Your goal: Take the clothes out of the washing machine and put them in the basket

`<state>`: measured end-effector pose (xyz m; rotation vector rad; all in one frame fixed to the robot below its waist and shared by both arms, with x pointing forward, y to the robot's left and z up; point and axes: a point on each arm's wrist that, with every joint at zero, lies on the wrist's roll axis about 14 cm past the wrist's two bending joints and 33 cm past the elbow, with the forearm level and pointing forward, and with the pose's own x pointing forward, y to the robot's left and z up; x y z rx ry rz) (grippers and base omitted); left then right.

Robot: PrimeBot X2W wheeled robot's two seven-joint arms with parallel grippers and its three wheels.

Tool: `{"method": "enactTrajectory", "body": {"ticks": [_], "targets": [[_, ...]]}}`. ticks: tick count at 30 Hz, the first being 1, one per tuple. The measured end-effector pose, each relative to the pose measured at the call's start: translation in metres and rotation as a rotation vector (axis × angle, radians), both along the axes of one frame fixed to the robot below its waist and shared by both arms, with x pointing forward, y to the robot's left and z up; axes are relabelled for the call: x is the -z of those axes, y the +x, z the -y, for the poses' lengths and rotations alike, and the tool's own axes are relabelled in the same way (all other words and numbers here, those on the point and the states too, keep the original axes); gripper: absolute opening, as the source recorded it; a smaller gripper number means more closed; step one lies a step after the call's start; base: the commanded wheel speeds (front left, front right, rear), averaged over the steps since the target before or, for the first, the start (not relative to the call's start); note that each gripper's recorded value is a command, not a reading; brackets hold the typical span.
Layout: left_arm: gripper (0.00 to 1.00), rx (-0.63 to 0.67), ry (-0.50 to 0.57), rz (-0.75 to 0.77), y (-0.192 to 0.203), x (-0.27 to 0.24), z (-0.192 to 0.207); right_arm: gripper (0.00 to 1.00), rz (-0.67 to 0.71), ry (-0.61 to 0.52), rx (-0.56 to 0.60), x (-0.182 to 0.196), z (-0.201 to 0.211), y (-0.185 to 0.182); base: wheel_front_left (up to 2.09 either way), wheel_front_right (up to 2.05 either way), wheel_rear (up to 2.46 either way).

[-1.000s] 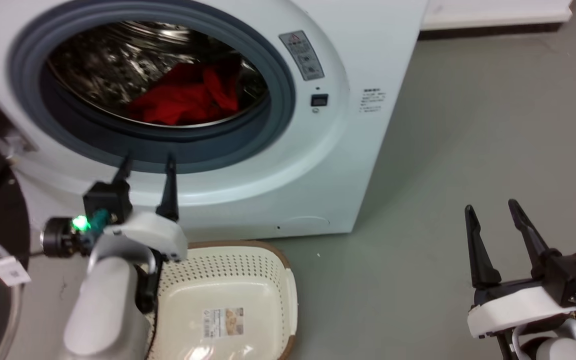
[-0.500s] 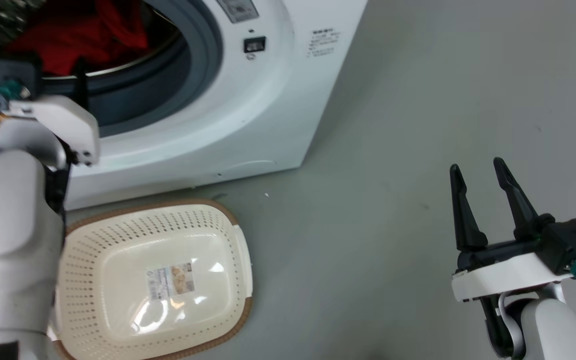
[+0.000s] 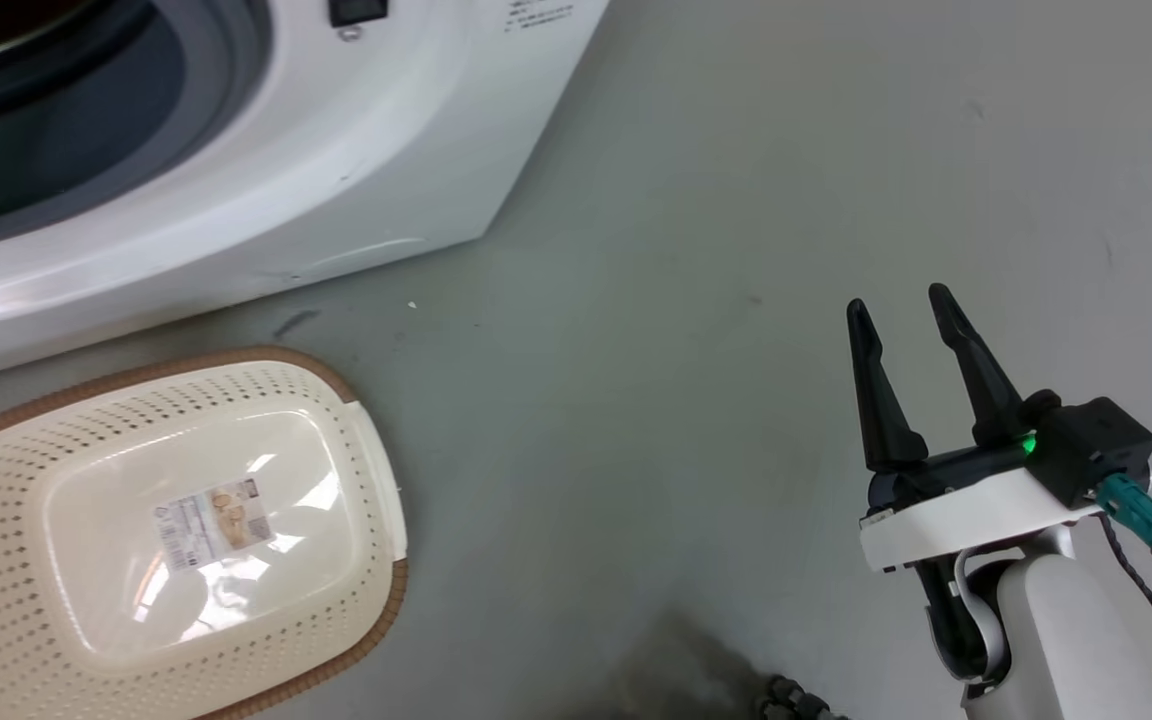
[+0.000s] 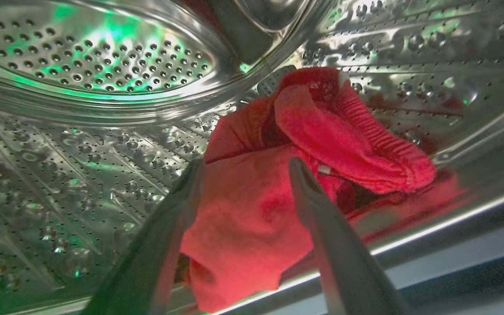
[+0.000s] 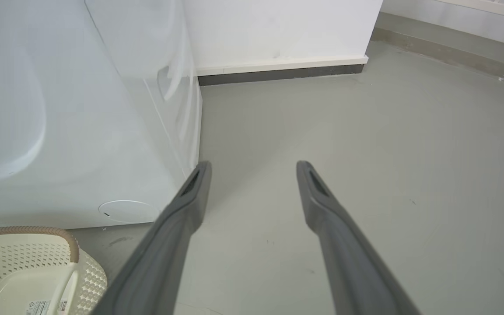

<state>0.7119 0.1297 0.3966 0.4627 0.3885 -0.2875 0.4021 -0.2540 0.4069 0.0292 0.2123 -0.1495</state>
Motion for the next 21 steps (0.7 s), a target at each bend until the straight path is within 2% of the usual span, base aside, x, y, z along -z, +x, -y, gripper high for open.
{"method": "enactTrajectory", "body": {"ticks": [6,13,21], "targets": [[1.00,-0.013,0.103,-0.082,0.022,0.020,-0.006,1.00,-0.035,0.003,0.016,0.011,0.005,0.000,0.00,0.00,0.00],[1.00,-0.034,0.215,-0.214,0.027,0.049,-0.016,1.00,-0.068,0.006,0.037,0.020,0.010,-0.006,0.00,0.00,0.00],[1.00,-0.121,0.229,-0.334,0.024,0.066,-0.039,1.00,-0.083,0.003,0.052,0.024,0.014,-0.009,0.00,0.00,0.00]]}}
